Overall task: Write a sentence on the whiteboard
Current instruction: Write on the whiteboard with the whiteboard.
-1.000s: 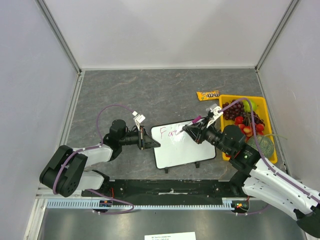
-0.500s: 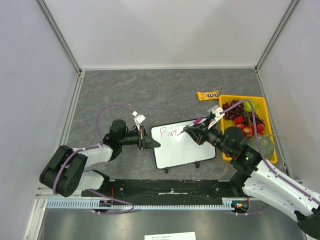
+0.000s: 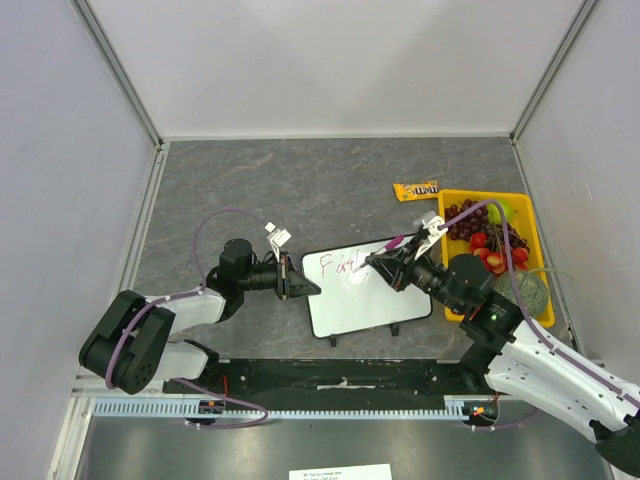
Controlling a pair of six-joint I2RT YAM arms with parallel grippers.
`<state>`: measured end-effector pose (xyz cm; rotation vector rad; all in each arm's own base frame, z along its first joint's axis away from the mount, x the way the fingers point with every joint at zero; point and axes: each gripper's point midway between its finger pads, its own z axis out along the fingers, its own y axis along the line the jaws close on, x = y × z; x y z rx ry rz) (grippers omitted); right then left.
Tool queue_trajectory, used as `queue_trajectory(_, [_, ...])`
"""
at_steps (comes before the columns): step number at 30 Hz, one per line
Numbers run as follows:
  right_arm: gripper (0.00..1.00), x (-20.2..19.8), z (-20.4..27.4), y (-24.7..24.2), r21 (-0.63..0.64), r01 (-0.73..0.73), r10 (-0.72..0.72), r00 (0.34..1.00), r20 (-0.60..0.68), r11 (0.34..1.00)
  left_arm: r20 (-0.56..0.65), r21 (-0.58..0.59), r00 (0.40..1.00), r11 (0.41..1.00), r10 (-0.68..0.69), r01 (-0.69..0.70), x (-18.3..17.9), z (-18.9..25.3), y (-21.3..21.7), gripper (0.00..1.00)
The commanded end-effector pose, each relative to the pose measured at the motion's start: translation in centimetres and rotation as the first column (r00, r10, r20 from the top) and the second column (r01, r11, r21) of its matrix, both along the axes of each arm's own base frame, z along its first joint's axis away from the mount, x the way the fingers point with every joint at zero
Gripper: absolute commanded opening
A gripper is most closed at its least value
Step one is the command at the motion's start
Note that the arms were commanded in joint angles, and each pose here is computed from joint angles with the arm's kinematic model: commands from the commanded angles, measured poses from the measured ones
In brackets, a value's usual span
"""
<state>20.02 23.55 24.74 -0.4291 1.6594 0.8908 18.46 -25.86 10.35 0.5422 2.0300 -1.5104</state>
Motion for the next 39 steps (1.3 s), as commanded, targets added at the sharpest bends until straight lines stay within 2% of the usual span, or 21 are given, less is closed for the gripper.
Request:
queue_trajectory(1, [0.00,0.15,0.98,0.20,0.030,0.004,-0.005,0.999,0.039,1.000,-0.007,0.115,1.000,0.993,0.016,-0.015,-0.31,-3.28,0.88,0.02])
queue_trajectory(39, [0.00,-0.13,1.52,0.15,0.033,-0.001,-0.001,0.998,0.063,0.999,-0.021,0.117,1.000,0.993,0.009,-0.006,-0.38,-3.47,0.80,0.02])
